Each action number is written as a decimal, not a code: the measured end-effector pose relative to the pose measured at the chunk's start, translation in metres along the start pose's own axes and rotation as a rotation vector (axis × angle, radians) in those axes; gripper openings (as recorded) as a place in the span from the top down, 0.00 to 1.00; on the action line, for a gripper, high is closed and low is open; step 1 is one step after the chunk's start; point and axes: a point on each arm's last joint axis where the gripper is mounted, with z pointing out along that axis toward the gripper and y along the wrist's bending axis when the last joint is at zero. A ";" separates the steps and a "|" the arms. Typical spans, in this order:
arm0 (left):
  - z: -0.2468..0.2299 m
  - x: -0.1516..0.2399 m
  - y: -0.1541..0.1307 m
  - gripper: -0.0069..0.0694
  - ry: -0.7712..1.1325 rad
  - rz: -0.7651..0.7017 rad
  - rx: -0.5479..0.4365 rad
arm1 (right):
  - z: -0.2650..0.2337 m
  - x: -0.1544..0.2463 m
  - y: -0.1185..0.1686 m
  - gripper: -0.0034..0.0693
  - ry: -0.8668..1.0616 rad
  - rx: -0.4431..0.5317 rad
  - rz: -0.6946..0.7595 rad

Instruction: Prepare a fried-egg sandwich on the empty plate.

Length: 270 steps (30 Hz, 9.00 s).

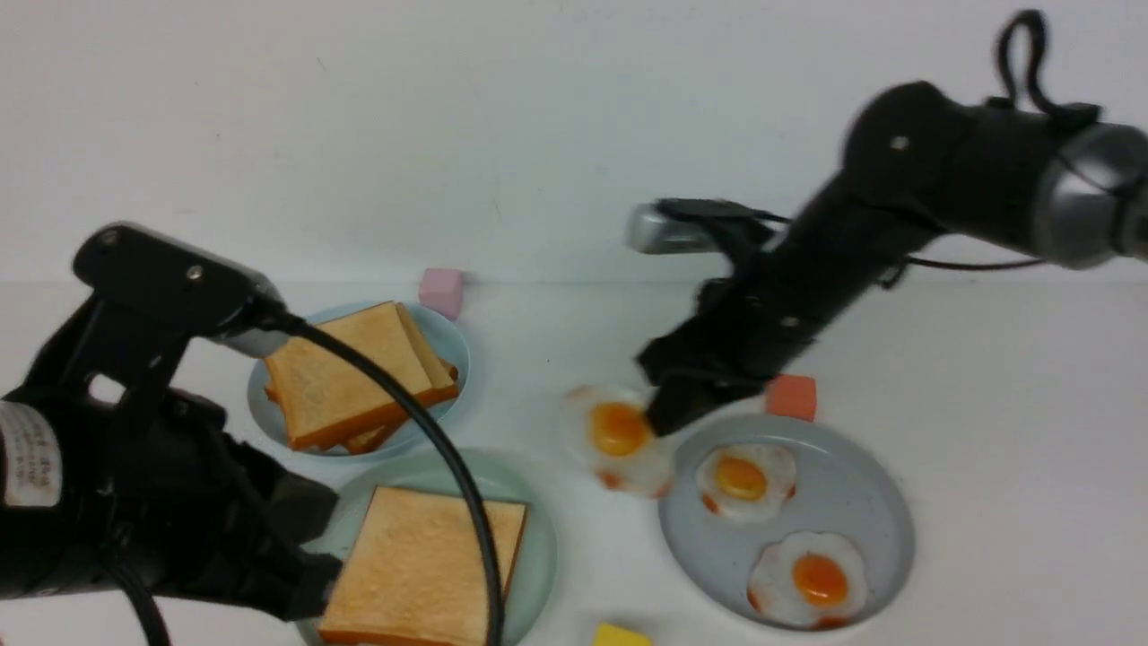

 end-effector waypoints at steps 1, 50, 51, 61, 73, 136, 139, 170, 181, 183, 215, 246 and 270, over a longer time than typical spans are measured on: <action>-0.002 0.000 0.001 0.84 -0.004 0.005 -0.009 | 0.002 -0.002 0.002 0.93 -0.002 -0.004 -0.006; 0.076 -0.014 0.150 0.91 0.122 -0.885 -0.060 | -0.126 0.061 0.127 0.41 -0.111 -0.008 -0.450; 0.082 -0.013 0.157 0.90 0.127 -0.917 -0.061 | -0.126 0.067 0.128 0.44 -0.108 -0.026 -0.460; 0.135 -0.011 0.193 0.51 0.162 -1.059 -0.047 | -0.123 0.081 0.131 0.97 -0.061 -0.105 -0.467; 0.180 -0.001 0.210 0.38 0.078 -1.138 0.001 | -0.123 0.083 0.132 0.97 -0.045 -0.111 -0.468; 0.158 0.057 0.143 0.85 0.238 -0.746 0.323 | -0.124 0.086 0.133 0.92 -0.010 -0.140 -0.449; 0.164 0.062 0.144 0.85 0.255 -0.765 0.326 | -0.124 0.086 0.133 0.91 -0.008 -0.141 -0.449; 0.177 0.069 0.145 0.77 0.252 -0.741 0.368 | -0.124 0.087 0.134 0.88 -0.002 -0.143 -0.449; 0.177 0.066 0.148 0.38 0.274 -0.723 0.352 | -0.124 0.087 0.134 0.86 -0.002 -0.143 -0.449; 0.176 0.063 0.152 0.35 0.296 -0.710 0.331 | -0.124 0.087 0.134 0.86 -0.002 -0.143 -0.449; 0.024 -0.003 0.005 0.93 0.056 -0.241 0.214 | -0.136 0.179 0.045 0.97 -0.391 0.255 0.042; -0.076 0.101 -0.006 0.93 -0.335 -0.336 0.199 | -0.140 0.327 0.045 0.95 -1.210 0.463 -0.151; -0.021 0.184 0.038 0.91 -0.539 -0.448 -0.350 | -0.141 0.327 0.045 0.93 -1.213 0.465 -0.151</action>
